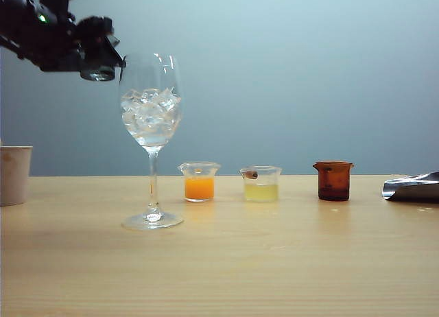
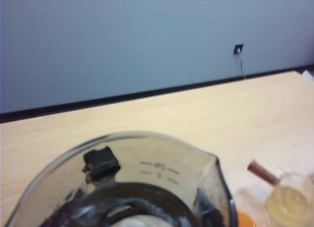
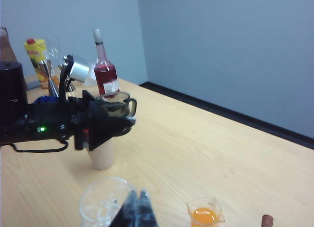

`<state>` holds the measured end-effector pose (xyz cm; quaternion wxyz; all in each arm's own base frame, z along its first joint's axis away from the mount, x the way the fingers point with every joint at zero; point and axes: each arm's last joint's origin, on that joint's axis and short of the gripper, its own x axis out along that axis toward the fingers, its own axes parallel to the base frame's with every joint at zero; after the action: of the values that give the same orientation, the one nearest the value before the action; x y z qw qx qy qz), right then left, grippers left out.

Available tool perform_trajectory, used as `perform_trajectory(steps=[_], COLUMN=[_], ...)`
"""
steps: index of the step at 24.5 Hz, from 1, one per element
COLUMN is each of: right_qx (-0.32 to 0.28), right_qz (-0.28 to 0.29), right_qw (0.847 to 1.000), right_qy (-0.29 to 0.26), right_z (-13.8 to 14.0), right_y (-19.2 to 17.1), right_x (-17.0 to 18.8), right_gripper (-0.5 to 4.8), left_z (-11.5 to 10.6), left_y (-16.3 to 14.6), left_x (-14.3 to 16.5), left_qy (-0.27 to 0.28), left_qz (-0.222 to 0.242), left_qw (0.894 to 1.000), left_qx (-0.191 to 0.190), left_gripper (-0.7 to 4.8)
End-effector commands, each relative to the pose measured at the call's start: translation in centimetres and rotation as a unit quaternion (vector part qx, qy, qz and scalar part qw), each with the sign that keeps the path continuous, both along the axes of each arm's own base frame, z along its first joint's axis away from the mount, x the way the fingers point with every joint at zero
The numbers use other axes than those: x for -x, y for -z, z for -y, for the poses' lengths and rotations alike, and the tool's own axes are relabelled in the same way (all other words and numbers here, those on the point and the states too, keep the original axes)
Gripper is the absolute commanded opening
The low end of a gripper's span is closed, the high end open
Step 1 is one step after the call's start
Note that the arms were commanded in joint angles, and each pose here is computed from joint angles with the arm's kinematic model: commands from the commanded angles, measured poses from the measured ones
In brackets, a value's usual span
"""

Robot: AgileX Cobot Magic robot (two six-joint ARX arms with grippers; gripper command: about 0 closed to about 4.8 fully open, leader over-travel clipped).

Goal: Pick up the first measuring cup from the left, pour the coconut rum inside into the goblet, and finally put the measuring cup back in its original place.

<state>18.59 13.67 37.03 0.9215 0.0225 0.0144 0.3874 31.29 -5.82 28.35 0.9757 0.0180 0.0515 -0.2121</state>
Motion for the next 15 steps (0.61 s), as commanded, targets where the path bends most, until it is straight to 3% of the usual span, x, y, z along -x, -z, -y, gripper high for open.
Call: perform_trajectory(steps=[1,7,15], right_qx=[-0.012,-0.012,-0.004], right_qz=[0.014,-0.012,-0.017], right_qw=[1.0,0.999,0.998], right_qy=[-0.008,-0.04,-0.052], right_z=[0.3,0.1,-0.5], right_y=[-0.8,-1.4,-1.5], right_x=[0.5,0.9,1.3], right_gripper=[-0.05,-0.05,-0.05], left_z=[-0.3,-0.5,-0.3], left_y=[-0.8,-1.6,-1.8], left_x=[1.4,2.8,3.0], left_qy=[0.011,0.021,0.054], left_qz=[-0.008,-0.011,-0.003], left_qw=[0.999,0.995,0.995], left_qx=[-0.052,-0.094,-0.088], left_gripper=[2.14,2.14,2.13])
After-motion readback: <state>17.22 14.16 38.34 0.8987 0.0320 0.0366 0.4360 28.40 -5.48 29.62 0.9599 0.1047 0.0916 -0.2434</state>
